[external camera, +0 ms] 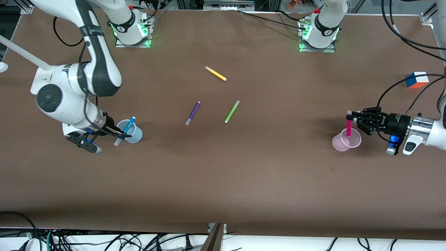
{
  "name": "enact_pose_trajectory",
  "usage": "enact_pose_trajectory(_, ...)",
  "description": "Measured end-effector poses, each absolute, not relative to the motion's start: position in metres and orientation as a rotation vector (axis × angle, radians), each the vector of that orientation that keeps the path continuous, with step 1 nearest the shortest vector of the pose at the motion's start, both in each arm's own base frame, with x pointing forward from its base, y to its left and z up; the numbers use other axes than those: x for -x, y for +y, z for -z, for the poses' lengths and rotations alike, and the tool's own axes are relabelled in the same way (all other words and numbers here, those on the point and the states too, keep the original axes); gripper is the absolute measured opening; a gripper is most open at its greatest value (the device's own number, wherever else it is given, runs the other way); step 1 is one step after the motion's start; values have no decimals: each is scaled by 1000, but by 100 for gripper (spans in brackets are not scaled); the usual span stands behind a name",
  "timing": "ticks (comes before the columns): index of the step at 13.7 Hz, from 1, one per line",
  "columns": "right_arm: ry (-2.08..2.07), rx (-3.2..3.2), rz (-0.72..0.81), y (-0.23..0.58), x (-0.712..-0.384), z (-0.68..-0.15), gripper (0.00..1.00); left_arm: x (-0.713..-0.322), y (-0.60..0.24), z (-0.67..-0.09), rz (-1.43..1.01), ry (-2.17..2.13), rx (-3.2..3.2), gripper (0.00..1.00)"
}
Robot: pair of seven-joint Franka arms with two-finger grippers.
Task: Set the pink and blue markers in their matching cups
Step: 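Carry the pink marker over the pink cup while the right gripper carries blue, then drop the pink marker into the pink cup while the right gripper drops blue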
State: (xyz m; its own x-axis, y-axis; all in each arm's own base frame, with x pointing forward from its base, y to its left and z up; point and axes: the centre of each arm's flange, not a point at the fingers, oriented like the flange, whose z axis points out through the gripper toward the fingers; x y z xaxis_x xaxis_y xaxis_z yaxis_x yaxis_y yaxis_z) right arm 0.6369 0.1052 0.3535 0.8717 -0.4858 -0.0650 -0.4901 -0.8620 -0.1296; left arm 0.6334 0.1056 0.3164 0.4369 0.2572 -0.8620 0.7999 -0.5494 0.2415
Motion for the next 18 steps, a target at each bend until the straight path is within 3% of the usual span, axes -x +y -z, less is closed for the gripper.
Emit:
enact_pose_trajectory(4, 842, 2586, -173, 71, -632, -336, 17, -627, 123, -266, 1089, 827, -1977, 18)
enact_pose_trajectory(11, 762, 2324, -482, 6, -596, -286, 17, -619, 152, -254, 1033, 801, -1981, 18)
enact_pose_trajectory(14, 739, 2261, -539, -7, -589, -267, 17, -618, 155, -249, 1012, 758, -1988, 43)
enact_pose_trajectory(18, 706, 2249, -559, -10, -586, -235, 17, -622, 152, -254, 993, 724, -2020, 88)
